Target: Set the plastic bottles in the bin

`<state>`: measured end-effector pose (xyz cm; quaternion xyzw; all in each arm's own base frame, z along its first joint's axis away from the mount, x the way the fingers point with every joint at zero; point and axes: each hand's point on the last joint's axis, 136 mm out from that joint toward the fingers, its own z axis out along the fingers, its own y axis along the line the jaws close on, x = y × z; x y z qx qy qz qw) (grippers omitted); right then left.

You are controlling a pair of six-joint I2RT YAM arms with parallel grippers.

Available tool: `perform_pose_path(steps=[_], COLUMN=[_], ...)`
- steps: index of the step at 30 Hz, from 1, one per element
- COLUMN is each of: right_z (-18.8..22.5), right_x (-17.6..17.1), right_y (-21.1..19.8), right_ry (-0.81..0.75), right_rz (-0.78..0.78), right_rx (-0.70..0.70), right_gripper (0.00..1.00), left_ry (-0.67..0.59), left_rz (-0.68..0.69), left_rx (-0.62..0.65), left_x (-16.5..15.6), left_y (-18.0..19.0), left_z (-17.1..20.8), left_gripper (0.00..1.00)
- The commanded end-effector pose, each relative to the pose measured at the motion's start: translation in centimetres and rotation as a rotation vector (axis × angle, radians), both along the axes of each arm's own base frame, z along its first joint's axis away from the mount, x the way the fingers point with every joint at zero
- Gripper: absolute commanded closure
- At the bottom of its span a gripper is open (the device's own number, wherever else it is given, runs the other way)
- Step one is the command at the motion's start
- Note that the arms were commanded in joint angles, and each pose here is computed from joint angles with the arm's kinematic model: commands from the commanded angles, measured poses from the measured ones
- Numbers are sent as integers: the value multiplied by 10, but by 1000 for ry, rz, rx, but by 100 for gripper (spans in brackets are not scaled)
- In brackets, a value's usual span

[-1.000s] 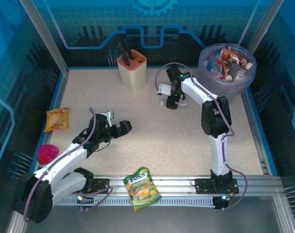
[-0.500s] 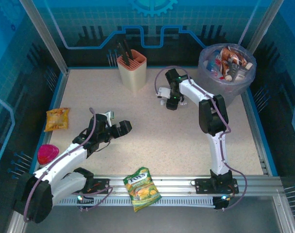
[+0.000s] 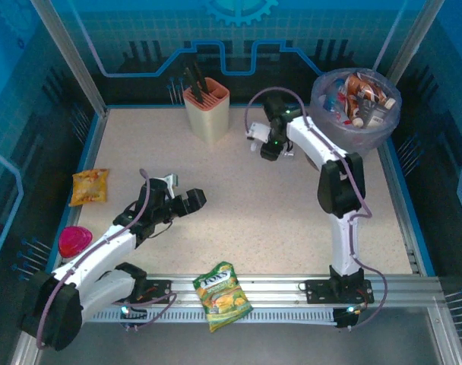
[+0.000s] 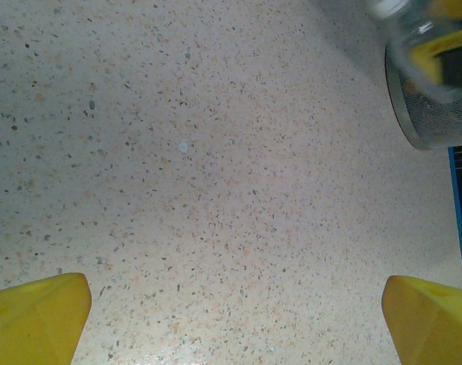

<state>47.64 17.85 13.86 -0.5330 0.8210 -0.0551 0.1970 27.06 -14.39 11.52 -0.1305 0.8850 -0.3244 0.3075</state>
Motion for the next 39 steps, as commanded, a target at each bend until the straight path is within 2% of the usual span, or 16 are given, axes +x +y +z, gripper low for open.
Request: perform_pose_path(steps=[1,7,10,13,16,20,27,33,37,39], right_z=[121,238,278,295,293,270,218,193,204,212], right_x=[-12,-28,-23,-27,-26,-17,2,0,-3,-3], right_y=[1,-33,-90,-144,-182,-215,-231,-236,-237,-238], right_ry=[-157,-359,-478,-515,-520,-489,-351,-275,-304,-327], right_rz=[-117,-325,-565,-775,-899,-995,-1037,-1047,-1025,-1012], right_rx=[182,354,390,447,476,438,394,332,332,336], right_gripper=[42,47,55,55,56,55,49,37,17,17], left_ry=[-24,-33,-43,-56,-65,-69,-57,-48,-42,-40], left_rz=[7,-21,-35,-50,-59,-76,-72,-71,-71,-72], left_rx=[21,16,9,12,33,41,44,43,45,42], left_x=[6,14,16,16,18,18,14,14,14,14], left_y=[4,-2,-5,-7,-6,-8,-5,-5,-6,-6], left_z=[6,14,20,26,31,34,28,25,21,21], left_gripper=[1,1,1,1,1,1,1,1,1,1])
